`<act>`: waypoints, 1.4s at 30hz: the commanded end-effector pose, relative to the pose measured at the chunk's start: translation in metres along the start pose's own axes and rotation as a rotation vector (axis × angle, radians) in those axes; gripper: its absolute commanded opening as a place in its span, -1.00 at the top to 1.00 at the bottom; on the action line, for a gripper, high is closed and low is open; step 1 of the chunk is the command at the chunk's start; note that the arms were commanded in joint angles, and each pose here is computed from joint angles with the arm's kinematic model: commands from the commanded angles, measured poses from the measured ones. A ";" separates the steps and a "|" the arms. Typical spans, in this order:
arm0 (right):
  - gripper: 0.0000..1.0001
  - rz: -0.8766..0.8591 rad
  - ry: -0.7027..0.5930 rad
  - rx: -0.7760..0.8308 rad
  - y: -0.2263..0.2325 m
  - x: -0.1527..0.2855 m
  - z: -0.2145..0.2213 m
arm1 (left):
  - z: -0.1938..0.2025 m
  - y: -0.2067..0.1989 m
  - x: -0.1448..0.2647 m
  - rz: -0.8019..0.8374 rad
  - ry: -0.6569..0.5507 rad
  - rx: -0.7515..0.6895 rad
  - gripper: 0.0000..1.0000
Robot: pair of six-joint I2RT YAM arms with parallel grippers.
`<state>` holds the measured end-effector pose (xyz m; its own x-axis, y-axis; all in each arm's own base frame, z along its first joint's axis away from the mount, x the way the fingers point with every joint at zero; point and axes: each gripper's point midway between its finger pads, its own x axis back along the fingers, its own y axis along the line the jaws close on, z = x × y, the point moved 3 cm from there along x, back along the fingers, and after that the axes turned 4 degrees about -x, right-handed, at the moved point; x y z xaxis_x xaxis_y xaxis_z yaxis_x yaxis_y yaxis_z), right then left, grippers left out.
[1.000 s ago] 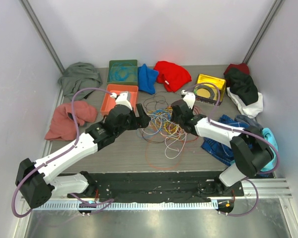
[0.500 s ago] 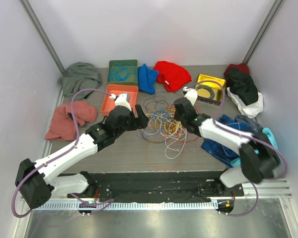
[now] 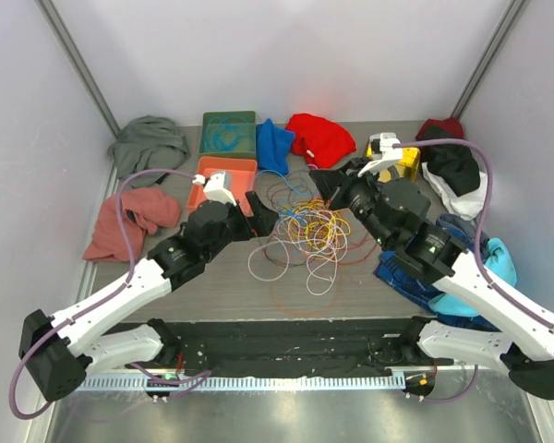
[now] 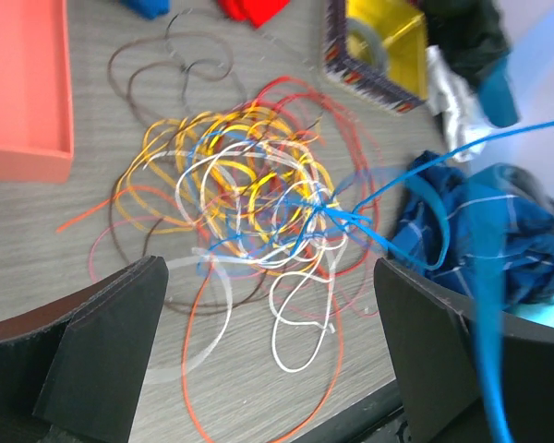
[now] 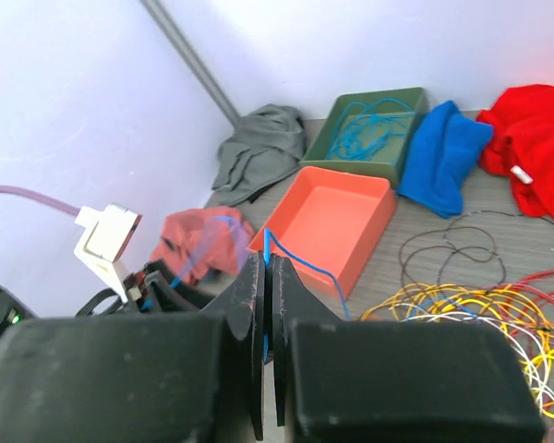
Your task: Untangle the cables
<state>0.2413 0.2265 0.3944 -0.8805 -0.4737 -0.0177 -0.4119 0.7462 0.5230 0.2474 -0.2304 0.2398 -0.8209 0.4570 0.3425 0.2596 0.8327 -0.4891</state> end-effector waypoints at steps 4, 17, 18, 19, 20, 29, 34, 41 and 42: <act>0.98 -0.185 -0.057 -0.048 0.051 0.032 -0.062 | -0.051 -0.029 0.030 0.184 -0.222 -0.017 -1.00; 0.98 -0.117 -0.034 -0.022 0.041 0.032 -0.061 | -0.055 -0.017 0.049 0.186 -0.307 -0.038 -1.00; 0.98 -0.097 -0.015 -0.029 0.034 0.030 -0.049 | -0.054 -0.017 0.049 0.198 -0.311 -0.036 -1.00; 0.98 -0.068 0.022 -0.044 0.023 0.025 -0.025 | -0.053 -0.018 0.050 0.209 -0.315 -0.037 -1.00; 0.98 -0.059 0.033 -0.053 0.018 0.024 -0.018 | -0.053 -0.020 0.051 0.225 -0.318 -0.039 -1.00; 0.98 -0.064 -0.006 -0.076 0.021 0.026 -0.026 | -0.017 -0.048 0.035 0.479 -0.252 -0.005 -1.00; 0.98 -0.101 -0.065 -0.076 0.036 0.029 -0.057 | 0.008 -0.045 0.026 0.494 -0.223 0.057 -1.00; 0.98 -0.186 -0.106 -0.080 0.062 0.033 -0.088 | 0.010 -0.044 0.018 0.438 -0.216 0.031 -1.00; 0.98 -0.199 -0.116 -0.084 0.065 0.036 -0.094 | 0.010 -0.047 0.017 0.447 -0.215 0.030 -1.00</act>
<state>0.2125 0.2155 0.4703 -0.8386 -0.5311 -0.1210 -0.4949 0.6501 0.5765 0.2091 -0.2581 0.2253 -0.7111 0.7020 0.0383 0.5604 0.5989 -0.5721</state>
